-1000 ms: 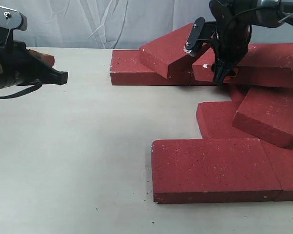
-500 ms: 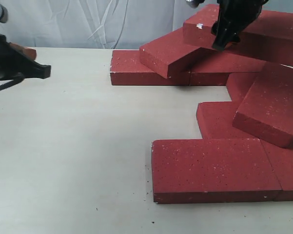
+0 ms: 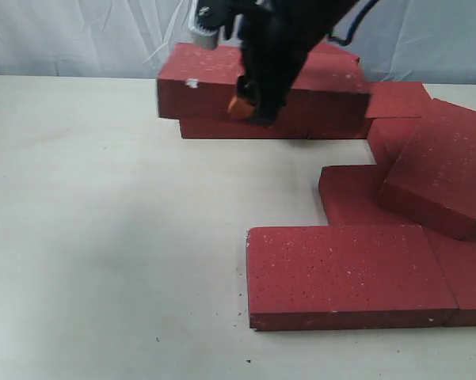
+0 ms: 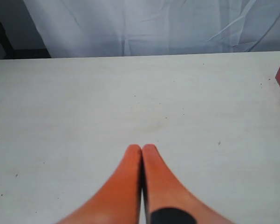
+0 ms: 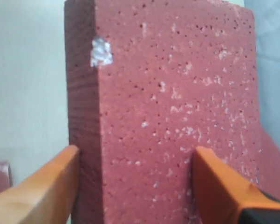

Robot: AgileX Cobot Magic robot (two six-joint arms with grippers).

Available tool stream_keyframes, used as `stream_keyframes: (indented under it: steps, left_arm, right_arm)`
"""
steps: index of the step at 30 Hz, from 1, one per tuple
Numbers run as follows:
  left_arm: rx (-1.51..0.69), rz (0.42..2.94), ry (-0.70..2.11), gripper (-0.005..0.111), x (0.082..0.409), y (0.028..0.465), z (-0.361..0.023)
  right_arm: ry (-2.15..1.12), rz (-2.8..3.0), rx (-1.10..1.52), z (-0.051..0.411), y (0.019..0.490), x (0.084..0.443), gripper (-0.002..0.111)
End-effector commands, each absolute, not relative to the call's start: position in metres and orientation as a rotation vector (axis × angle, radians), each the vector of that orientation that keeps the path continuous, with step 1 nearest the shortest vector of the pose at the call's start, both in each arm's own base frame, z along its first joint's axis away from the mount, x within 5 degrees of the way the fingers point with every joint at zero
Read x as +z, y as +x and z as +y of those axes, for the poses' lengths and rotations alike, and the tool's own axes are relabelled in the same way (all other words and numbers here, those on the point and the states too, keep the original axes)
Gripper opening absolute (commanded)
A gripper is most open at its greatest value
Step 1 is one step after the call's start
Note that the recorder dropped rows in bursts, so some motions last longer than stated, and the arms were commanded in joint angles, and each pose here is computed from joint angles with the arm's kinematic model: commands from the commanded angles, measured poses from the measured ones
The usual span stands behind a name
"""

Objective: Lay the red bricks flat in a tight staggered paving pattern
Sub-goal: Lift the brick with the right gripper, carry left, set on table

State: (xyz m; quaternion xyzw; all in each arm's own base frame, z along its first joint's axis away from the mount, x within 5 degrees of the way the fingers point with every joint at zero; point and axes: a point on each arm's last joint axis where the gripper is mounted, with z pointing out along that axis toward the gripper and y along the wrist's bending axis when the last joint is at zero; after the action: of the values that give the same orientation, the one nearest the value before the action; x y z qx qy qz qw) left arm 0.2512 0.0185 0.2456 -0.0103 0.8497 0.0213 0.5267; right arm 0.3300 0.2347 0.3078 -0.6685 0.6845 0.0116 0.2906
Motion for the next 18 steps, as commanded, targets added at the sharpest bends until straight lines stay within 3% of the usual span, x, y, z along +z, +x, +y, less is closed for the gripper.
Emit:
stream_keyframes:
  steps: [1,9,18]
  left_arm:
    - [0.039,2.0,-0.042,0.0,0.247,0.25,0.019]
    - [0.092,1.997,-0.128,0.0,0.247,0.247,0.04]
    - [0.1,1.989,-0.145,0.0,0.247,0.247,0.044]
  right_arm:
    - [-1.827,1.684,0.047,0.285,0.327,0.282,-0.001]
    - [-1.952,1.547,0.046,0.365,0.324,0.216,-0.001]
    - [-1.917,1.504,0.003,0.39,0.345,0.163,-0.001]
